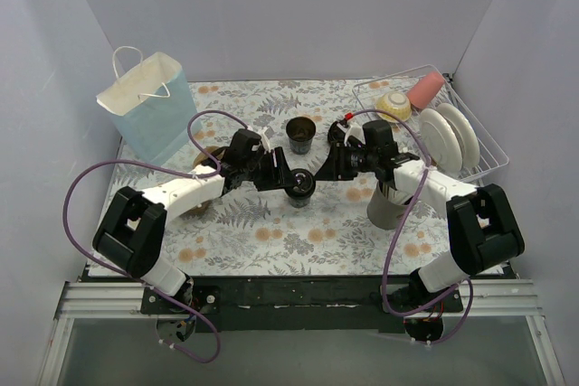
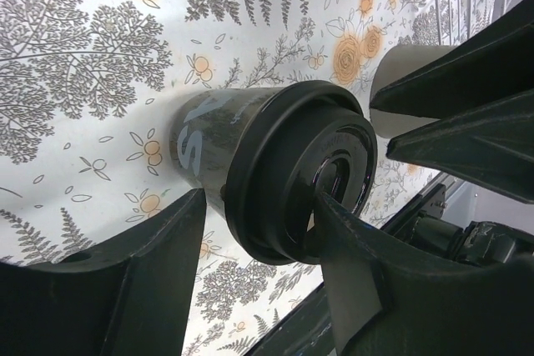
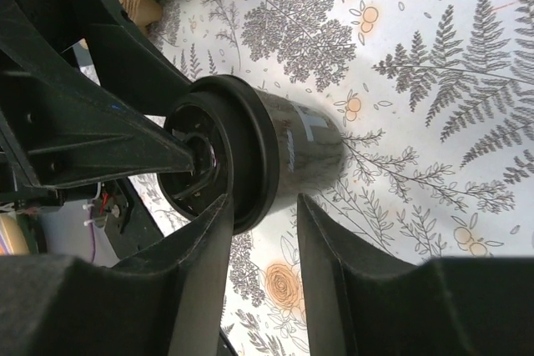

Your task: Pack the takeout coffee

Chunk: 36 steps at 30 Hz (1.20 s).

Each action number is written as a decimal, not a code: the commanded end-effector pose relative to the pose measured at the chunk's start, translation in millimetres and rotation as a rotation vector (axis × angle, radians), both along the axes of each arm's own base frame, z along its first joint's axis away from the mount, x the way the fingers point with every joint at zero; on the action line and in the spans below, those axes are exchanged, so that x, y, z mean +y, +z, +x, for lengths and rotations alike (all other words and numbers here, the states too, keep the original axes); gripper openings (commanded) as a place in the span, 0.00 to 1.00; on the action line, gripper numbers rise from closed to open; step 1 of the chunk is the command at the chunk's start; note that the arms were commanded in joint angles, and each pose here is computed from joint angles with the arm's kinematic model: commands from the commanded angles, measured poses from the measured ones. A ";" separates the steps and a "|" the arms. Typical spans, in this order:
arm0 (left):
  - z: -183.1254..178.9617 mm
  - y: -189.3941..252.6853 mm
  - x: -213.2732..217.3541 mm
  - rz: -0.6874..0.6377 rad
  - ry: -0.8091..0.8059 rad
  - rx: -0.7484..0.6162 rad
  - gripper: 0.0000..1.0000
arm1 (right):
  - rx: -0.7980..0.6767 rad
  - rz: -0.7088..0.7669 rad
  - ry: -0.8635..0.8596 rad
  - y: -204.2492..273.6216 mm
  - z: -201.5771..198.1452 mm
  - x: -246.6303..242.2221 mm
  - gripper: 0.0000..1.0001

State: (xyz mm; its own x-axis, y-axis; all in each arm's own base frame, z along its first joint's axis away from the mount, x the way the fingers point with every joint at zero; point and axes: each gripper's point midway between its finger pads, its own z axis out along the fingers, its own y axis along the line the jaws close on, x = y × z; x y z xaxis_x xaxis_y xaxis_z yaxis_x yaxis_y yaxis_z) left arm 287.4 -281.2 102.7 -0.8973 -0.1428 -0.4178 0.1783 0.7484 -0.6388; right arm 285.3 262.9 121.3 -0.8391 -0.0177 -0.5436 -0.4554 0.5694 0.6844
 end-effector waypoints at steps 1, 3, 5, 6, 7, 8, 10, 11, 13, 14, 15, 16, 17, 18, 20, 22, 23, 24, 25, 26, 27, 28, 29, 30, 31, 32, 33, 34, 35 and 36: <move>-20.4 -53.7 50.7 0.238 0.043 0.113 0.52 | -0.106 0.005 -0.005 34.9 17.0 1.6 0.45; -20.9 -50.6 48.5 0.226 0.033 0.110 0.52 | -0.096 0.000 0.002 36.4 17.2 2.1 0.45; -19.5 -48.4 47.8 0.222 0.031 0.105 0.52 | -0.095 0.006 0.017 35.9 17.4 4.8 0.45; -18.9 -47.0 47.7 0.222 0.026 0.097 0.52 | -0.099 0.013 0.023 37.7 18.0 6.1 0.45; -19.3 -47.2 47.8 0.223 0.022 0.097 0.52 | -0.096 0.018 0.027 36.3 19.6 7.3 0.45; -18.1 -46.5 48.4 0.225 0.023 0.093 0.53 | -0.087 0.034 0.056 37.3 15.7 10.4 0.45; -17.7 -48.2 51.1 0.235 0.020 0.095 0.53 | -0.093 0.044 0.083 39.0 18.7 15.2 0.45; -17.5 -49.0 52.0 0.238 0.021 0.097 0.53 | -0.093 0.043 0.087 38.7 19.8 16.0 0.47; -18.6 -52.9 55.4 0.246 0.021 0.109 0.53 | -0.097 0.046 0.100 38.7 22.2 18.1 0.50; -18.9 -53.8 55.9 0.246 0.021 0.112 0.53 | -0.102 0.053 0.118 39.3 21.4 19.6 0.53; -18.6 -53.9 56.0 0.243 0.022 0.115 0.53 | -0.098 0.059 0.128 39.4 20.6 20.7 0.55; -18.8 -55.6 55.7 0.243 0.022 0.120 0.53 | -0.089 0.059 0.143 35.0 19.9 22.3 0.56; -19.3 -55.7 54.8 0.239 0.018 0.122 0.53 | -0.086 0.065 0.159 34.9 18.7 24.6 0.57; -18.1 -55.3 53.9 0.236 0.018 0.120 0.53 | -0.084 0.062 0.166 32.5 18.0 26.2 0.57; -17.8 -56.0 52.7 0.233 0.017 0.126 0.53 | -0.071 0.056 0.178 24.7 17.1 28.8 0.58; -17.8 -56.4 52.1 0.231 0.015 0.126 0.53 | -0.056 0.060 0.199 19.0 14.5 33.2 0.58; -17.9 -57.6 51.9 0.231 0.014 0.129 0.53 | -0.050 0.064 0.210 18.0 13.3 35.2 0.57; -17.8 -57.7 51.3 0.228 0.012 0.129 0.53 | -0.043 0.064 0.219 15.3 11.6 37.4 0.57; -18.0 -58.1 51.1 0.227 0.012 0.132 0.53 | -0.031 0.062 0.226 10.7 10.8 38.9 0.56; -17.7 -59.3 50.9 0.228 0.012 0.133 0.53 | -0.020 0.063 0.231 8.1 9.4 39.7 0.53; -17.8 -59.7 50.8 0.227 0.015 0.137 0.53 | -0.030 0.065 0.223 6.6 12.7 40.6 0.51; -18.1 -59.9 51.0 0.228 0.014 0.138 0.53 | -0.027 0.060 0.214 4.7 13.3 40.0 0.48; -18.2 -60.5 51.6 0.231 0.017 0.139 0.53 | -0.027 0.046 0.199 1.0 15.0 38.4 0.43; -17.9 -60.6 51.8 0.232 0.021 0.139 0.53 | -0.018 0.038 0.190 -2.4 13.6 36.7 0.40; -17.8 -61.7 53.2 0.238 0.027 0.140 0.53 | -0.009 0.032 0.183 -5.5 12.6 35.6 0.38; -16.4 -62.4 54.9 0.249 0.036 0.138 0.53 | -0.003 0.020 0.167 -9.3 12.7 33.5 0.36; -17.0 -63.4 55.8 0.254 0.039 0.143 0.53 | 0.006 0.015 0.157 -16.3 8.8 30.8 0.35; -16.9 -63.6 56.5 0.256 0.044 0.143 0.53 | 0.024 0.012 0.138 -20.5 7.6 29.4 0.33; -17.3 -64.6 56.9 0.257 0.047 0.147 0.53 | 0.034 0.008 0.131 -25.2 5.8 28.1 0.33; -17.9 -65.9 57.8 0.258 0.056 0.151 0.53 | 0.042 0.005 0.125 -30.5 4.2 26.8 0.32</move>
State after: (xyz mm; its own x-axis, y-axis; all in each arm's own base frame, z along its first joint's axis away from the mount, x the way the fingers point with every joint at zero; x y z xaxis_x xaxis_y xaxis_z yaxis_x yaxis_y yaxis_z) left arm 291.9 -270.7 100.8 -0.9018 -0.1251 -0.4137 0.1877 0.7490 -0.6355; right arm 293.2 296.3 113.2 -0.8399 -0.1364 -0.5254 -0.5249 0.4504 0.7222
